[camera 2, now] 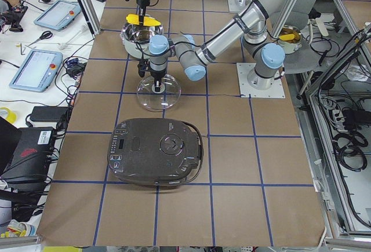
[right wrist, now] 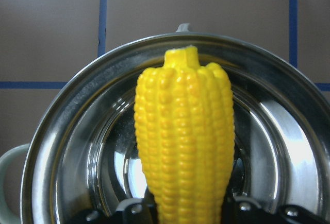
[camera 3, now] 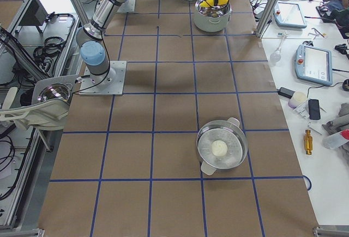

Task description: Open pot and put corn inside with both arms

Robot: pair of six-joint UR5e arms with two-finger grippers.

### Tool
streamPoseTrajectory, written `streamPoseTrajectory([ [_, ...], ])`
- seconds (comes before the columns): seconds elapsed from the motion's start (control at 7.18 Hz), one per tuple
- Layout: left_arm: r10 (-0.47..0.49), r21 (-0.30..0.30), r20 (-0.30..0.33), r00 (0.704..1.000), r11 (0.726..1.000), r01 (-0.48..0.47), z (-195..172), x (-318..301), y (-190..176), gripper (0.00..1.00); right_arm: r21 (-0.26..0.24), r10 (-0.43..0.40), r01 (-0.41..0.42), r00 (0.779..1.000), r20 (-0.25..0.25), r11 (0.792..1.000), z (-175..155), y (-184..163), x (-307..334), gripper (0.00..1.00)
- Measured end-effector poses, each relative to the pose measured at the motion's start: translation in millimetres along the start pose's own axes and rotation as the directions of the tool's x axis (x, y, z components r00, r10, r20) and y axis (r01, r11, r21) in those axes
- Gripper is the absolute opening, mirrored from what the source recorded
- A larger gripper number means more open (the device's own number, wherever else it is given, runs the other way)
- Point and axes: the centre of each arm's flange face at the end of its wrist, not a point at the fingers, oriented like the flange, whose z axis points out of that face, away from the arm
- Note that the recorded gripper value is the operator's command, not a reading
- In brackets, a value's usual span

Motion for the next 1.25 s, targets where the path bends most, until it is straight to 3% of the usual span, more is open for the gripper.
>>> streamPoseTrajectory([
  [0.42, -0.001, 0.005, 0.007, 1.000, 1.000, 0.001, -3, -1, -2, 0.91, 0.021, -0.025, 0.025, 1.000, 0.009, 0.999, -10, -2, 0, 1.00],
  [0.84, -0.020, 0.016, 0.015, 1.000, 1.000, 0.020, -56, 13, -28, 0.92, 0.037, -0.034, 0.033, 0.999, 0.014, 0.999, -32, -5, 7, 1.00],
  [0.97, -0.046, -0.002, 0.007, 0.999, 0.999, 0.046, -87, 29, -41, 0.92, 0.019, -0.022, 0.022, 1.000, 0.009, 1.000, -48, -8, 21, 1.00],
  [1.25, -0.099, -0.033, 0.004, 0.995, 0.994, 0.099, -152, 94, -58, 0.97, -0.070, 0.047, -0.050, 0.998, -0.040, 0.996, -100, -4, 87, 1.00],
])
